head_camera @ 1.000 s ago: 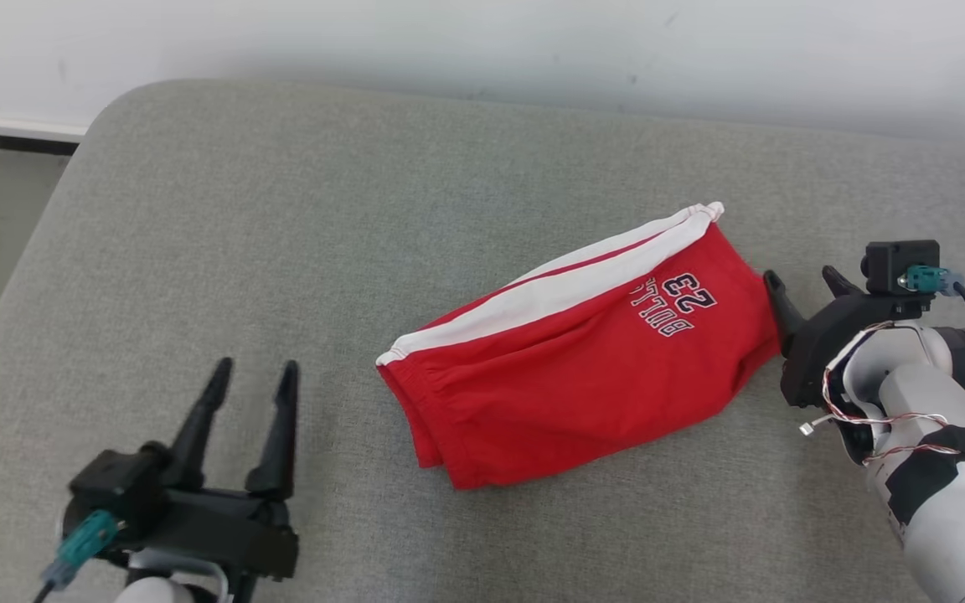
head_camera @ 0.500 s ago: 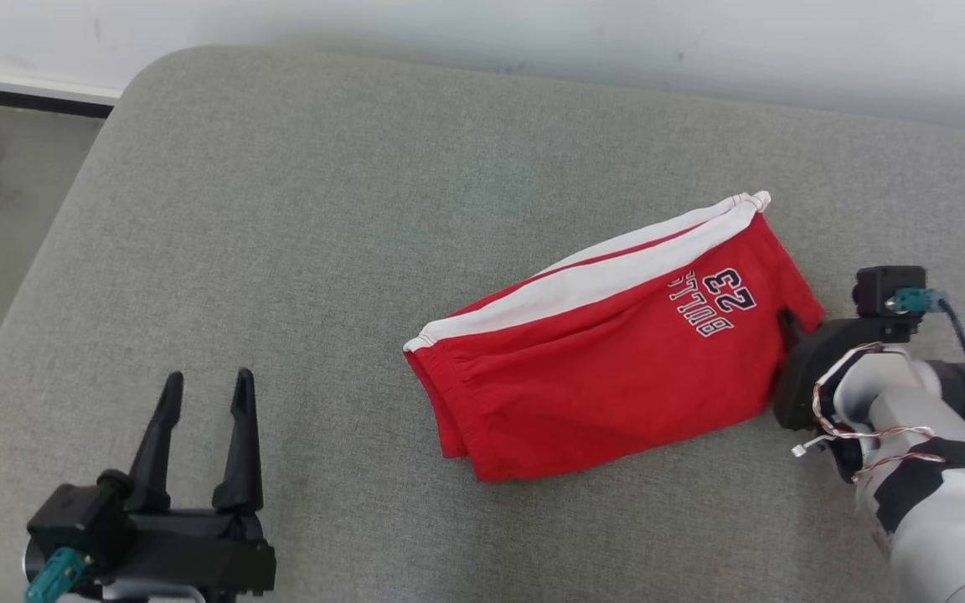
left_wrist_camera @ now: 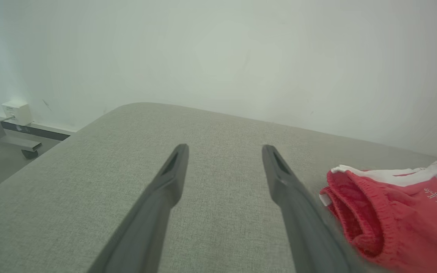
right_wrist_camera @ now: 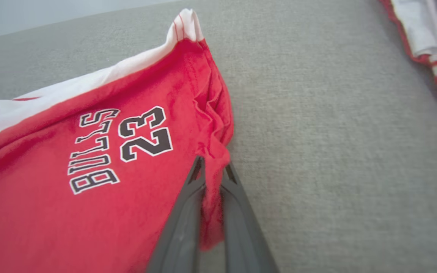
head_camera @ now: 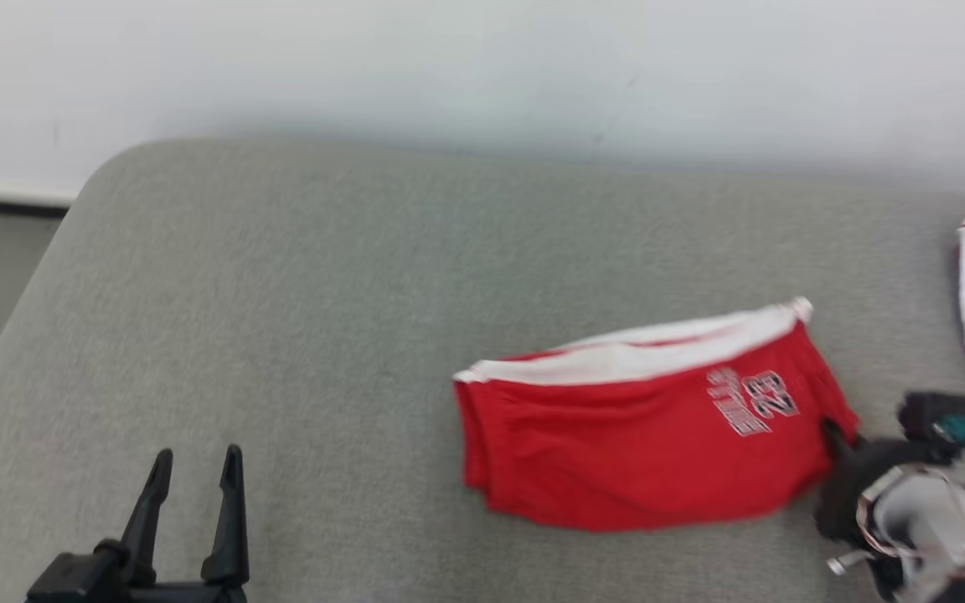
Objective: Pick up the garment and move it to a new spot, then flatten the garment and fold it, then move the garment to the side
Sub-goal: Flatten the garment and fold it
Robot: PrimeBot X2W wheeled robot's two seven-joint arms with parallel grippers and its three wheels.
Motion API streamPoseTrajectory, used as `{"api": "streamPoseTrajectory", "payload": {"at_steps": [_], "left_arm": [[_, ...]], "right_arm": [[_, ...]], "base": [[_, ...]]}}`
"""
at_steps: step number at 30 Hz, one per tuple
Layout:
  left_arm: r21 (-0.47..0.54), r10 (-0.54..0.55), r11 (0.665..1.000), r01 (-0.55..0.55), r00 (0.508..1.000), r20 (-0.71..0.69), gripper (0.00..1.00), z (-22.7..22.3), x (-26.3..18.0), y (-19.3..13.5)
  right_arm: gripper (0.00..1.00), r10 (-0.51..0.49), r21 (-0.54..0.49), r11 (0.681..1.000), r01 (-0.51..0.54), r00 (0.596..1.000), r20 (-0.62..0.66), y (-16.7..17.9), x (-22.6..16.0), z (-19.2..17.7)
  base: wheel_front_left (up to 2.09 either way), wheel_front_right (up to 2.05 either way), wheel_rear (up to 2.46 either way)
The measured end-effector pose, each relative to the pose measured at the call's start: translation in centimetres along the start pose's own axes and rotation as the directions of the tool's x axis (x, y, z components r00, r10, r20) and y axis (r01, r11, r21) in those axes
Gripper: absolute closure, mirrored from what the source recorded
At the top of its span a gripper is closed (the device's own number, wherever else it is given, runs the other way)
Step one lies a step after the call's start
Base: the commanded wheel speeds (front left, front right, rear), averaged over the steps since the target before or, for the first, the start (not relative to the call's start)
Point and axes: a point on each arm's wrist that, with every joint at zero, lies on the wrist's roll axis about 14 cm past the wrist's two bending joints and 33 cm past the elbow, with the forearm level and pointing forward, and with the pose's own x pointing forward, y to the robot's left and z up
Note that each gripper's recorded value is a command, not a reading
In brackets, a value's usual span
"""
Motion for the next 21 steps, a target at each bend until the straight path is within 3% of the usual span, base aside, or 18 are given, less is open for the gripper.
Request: {"api": "streamPoseTrajectory", "payload": {"at_steps": [5, 8, 15, 21], "left_arm": [[-0.003, -0.041, 0.999, 0.041, 0.999, 0.016, 0.00, 0.4, -0.3, -1.2], [-0.006, -0.063, 0.998, 0.063, 0.998, 0.031, 0.00, 0.9, -0.2, -1.9], [-0.004, -0.080, 0.997, 0.081, 0.996, 0.032, 0.00, 0.9, -0.5, -2.4], [-0.003, -0.088, 0.996, 0.088, 0.995, 0.038, 0.00, 1.1, -0.7, -2.5]], "right_arm": [[1.00, -0.120, 0.071, 0.991, 0.117, 0.992, 0.040, -5.6, -4.1, -0.5], [1.00, -0.151, 0.089, 0.985, 0.145, 0.987, 0.064, -7.0, -5.5, -0.3], [1.00, -0.119, 0.087, 0.990, 0.106, 0.980, 0.161, -5.8, -6.4, 1.9], [1.00, 0.010, 0.030, 0.999, -0.019, 0.957, 0.289, -1.1, -6.5, 5.3]], "base": [[0.00, 0.00, 0.00], [0.00, 0.00, 0.00], [0.00, 0.00, 0.00], [0.00, 0.00, 0.00]]}}
